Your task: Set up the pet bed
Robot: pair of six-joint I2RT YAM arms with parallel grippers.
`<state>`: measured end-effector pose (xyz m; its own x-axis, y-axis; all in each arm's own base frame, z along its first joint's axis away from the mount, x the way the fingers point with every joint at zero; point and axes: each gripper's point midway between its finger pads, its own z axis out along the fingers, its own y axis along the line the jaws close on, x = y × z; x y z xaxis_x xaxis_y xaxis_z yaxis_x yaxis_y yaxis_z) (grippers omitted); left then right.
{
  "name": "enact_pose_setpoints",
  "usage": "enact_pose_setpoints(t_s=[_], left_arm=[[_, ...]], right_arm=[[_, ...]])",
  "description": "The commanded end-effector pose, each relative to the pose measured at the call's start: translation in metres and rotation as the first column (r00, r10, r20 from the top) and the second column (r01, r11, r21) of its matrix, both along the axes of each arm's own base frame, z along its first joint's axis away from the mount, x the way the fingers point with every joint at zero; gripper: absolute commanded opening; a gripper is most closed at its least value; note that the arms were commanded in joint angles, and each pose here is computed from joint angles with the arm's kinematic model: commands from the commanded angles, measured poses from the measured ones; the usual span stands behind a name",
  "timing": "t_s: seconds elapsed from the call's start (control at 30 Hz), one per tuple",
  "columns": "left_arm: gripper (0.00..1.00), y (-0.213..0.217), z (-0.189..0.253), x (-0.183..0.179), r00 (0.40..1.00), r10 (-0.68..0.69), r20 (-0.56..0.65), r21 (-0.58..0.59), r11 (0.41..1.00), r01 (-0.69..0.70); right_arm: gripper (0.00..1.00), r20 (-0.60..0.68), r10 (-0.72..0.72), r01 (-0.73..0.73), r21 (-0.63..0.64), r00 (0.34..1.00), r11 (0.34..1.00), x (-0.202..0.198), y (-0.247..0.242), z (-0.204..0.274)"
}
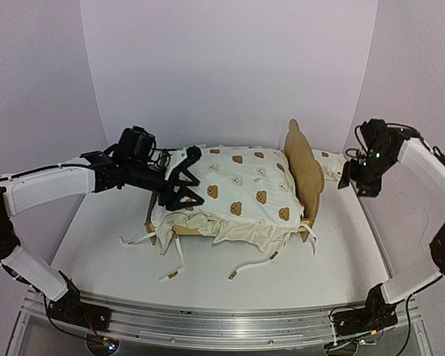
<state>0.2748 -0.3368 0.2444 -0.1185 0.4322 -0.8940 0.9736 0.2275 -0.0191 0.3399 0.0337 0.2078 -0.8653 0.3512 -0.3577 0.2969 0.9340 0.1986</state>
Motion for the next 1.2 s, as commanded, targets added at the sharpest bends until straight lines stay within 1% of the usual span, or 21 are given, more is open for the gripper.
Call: enact_pose_setpoints(t_s=[0.0,0.03,0.07,0.1,0.13,0.2,0.3,0.4,0.5,0.63,0.67,0.7,0.73,0.77,0.8,0.83,0.87,0.93,1.0,1.07,1.17], left_arm=[[0.77,0.062,0.045,0.069,0.949,0.301,-0.093,-0.096,0.946,-0.309],[0.79,0.083,0.048,0.088,0.923,0.369,-0.109,-0.106,0.919,-0.380],[0.80,0.098,0.048,0.099,0.900,0.418,-0.128,-0.110,0.895,-0.431],[0.81,0.116,0.048,0.113,0.871,0.471,-0.138,-0.109,0.867,-0.486],[0.82,0.135,0.047,0.125,0.840,0.525,-0.138,-0.103,0.836,-0.540],[0.84,0.160,0.041,0.142,0.786,0.604,-0.132,-0.076,0.784,-0.616],[0.85,0.186,0.028,0.158,0.724,0.683,-0.095,-0.003,0.727,-0.686],[0.85,0.198,0.010,0.167,0.689,0.723,-0.053,0.069,0.691,-0.720],[0.85,0.202,-0.008,0.172,0.671,0.738,-0.068,0.126,0.674,-0.728],[0.84,0.201,-0.028,0.176,0.666,0.739,-0.104,0.182,0.672,-0.718],[0.84,0.200,-0.030,0.177,0.667,0.737,-0.112,0.188,0.674,-0.714],[0.84,0.199,-0.032,0.179,0.667,0.735,-0.121,0.193,0.677,-0.711],[0.84,0.198,-0.035,0.180,0.667,0.734,-0.129,0.196,0.678,-0.708],[0.84,0.197,-0.035,0.182,0.669,0.731,-0.135,0.196,0.681,-0.705],[0.84,0.196,-0.036,0.184,0.670,0.729,-0.139,0.195,0.684,-0.703],[0.84,0.194,-0.036,0.185,0.672,0.726,-0.144,0.192,0.687,-0.701],[0.84,0.194,-0.036,0.186,0.674,0.724,-0.146,0.190,0.690,-0.699],[0.84,0.192,-0.037,0.187,0.679,0.718,-0.155,0.190,0.696,-0.693],[0.83,0.191,-0.040,0.184,0.683,0.712,-0.163,0.191,0.702,-0.686],[0.83,0.190,-0.041,0.180,0.686,0.708,-0.168,0.183,0.707,-0.684],[0.84,0.189,-0.039,0.172,0.692,0.699,-0.180,0.152,0.715,-0.682]], right_arm=[[0.70,0.066,-0.037,0.040,-0.045,0.997,0.998,0.094,-0.042,0.006],[0.71,0.094,-0.049,0.053,-0.042,0.994,0.998,0.116,-0.050,0.010],[0.72,0.085,-0.052,0.056,-0.043,0.995,0.997,0.136,-0.054,-0.003],[0.74,0.113,-0.055,0.060,-0.046,0.992,0.997,0.154,-0.059,-0.001],[0.77,0.113,-0.052,0.058,-0.052,0.992,0.997,0.176,-0.063,-0.015],[0.80,0.150,-0.043,0.052,-0.056,0.988,0.997,0.218,-0.067,-0.032],[0.82,0.261,-0.046,0.064,-0.061,0.964,0.996,0.273,-0.073,-0.053],[0.87,0.411,-0.072,0.107,-0.062,0.909,0.992,0.321,-0.081,-0.080],[0.88,0.533,-0.104,0.147,-0.040,0.840,0.988,0.353,-0.086,-0.102],[0.84,0.540,-0.113,0.164,-0.047,0.834,0.985,0.371,-0.087,-0.154],[0.80,0.531,-0.116,0.165,-0.045,0.840,0.985,0.371,-0.086,-0.168],[0.68,0.512,-0.131,0.176,-0.042,0.849,0.983,0.369,-0.087,-0.182],[0.53,0.495,-0.148,0.193,-0.041,0.856,0.980,0.365,-0.089,-0.193],[0.33,0.477,-0.169,0.218,-0.049,0.863,0.975,0.359,-0.093,-0.201],[0.17,0.474,-0.184,0.239,-0.058,0.861,0.969,0.354,-0.096,-0.201],[0.05,0.481,-0.192,0.254,-0.066,0.856,0.965,0.351,-0.099,-0.197],[0.00,0.494,-0.190,0.263,-0.082,0.849,0.961,0.347,-0.102,-0.191],[0.00,0.527,-0.165,0.261,-0.113,0.834,0.959,0.344,-0.106,-0.165],[0.00,0.592,-0.098,0.233,-0.156,0.800,0.960,0.346,-0.106,-0.108],[0.00,0.665,-0.028,0.195,-0.178,0.746,0.965,0.347,-0.100,-0.042],[0.00,0.773,0.062,0.131,-0.185,0.631,0.974,0.333,-0.085,0.066]])
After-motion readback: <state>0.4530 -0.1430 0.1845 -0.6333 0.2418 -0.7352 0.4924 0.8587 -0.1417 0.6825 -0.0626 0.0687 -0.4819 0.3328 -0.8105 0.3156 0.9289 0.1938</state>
